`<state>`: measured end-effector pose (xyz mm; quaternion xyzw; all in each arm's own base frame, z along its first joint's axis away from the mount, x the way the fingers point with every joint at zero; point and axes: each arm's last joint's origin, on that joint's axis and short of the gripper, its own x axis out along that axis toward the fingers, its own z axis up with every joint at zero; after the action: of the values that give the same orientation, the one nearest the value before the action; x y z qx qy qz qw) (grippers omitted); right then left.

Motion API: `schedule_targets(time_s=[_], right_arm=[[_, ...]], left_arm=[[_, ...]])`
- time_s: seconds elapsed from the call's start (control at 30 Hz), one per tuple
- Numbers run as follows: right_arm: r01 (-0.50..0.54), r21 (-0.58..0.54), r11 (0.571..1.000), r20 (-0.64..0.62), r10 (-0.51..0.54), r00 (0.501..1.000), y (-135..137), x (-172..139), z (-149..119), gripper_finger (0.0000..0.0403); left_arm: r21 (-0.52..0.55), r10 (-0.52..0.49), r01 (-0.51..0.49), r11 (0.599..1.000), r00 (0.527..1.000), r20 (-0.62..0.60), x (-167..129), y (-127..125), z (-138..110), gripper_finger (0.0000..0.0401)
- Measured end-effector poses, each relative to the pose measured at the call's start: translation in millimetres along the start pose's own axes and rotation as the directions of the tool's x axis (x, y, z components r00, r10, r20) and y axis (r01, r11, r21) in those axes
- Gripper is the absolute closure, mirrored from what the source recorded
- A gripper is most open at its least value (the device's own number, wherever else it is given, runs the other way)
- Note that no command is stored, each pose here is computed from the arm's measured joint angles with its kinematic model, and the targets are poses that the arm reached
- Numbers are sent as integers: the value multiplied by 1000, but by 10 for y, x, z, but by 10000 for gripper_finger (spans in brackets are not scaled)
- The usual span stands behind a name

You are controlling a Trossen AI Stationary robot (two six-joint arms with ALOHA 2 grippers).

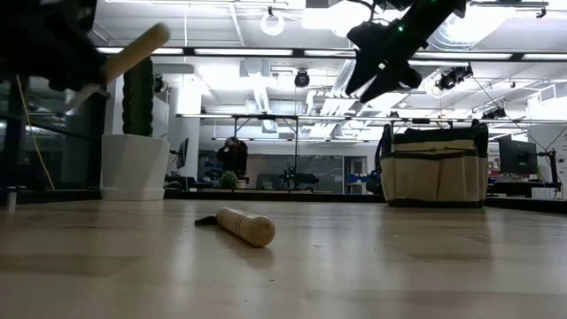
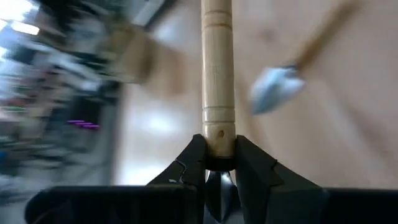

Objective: Pick & Place Garden tools in Gardening bag
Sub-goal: Put the left brown trowel into the gardening bag

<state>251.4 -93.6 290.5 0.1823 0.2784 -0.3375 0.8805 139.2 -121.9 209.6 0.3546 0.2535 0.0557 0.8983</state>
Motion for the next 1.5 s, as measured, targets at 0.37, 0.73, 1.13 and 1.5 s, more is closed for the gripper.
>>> schedule_targets(time_s=[0.37, 0.73, 1.13, 1.5], right_arm=[[-174, -71, 982, 171, 184, 968, 350, -112, 79, 172], [-335, -173, 926, 346, 376, 860, 814, -186, 98, 172], [-357, -228, 906, 607, 419, 675, 1221, 91, 113, 172], [-356, -228, 906, 786, 387, 482, 1386, 287, 55, 172]], left_arm=[[-45, 368, -372, 927, 926, -84, 323, 422, 126, 352], [-232, 583, -572, 787, 812, -22, 534, 1116, 282, 352], [-323, 674, -626, 710, 737, 52, 643, 1477, 208, 352], [-290, 725, -682, 671, 686, 64, 892, 1479, 202, 352]])
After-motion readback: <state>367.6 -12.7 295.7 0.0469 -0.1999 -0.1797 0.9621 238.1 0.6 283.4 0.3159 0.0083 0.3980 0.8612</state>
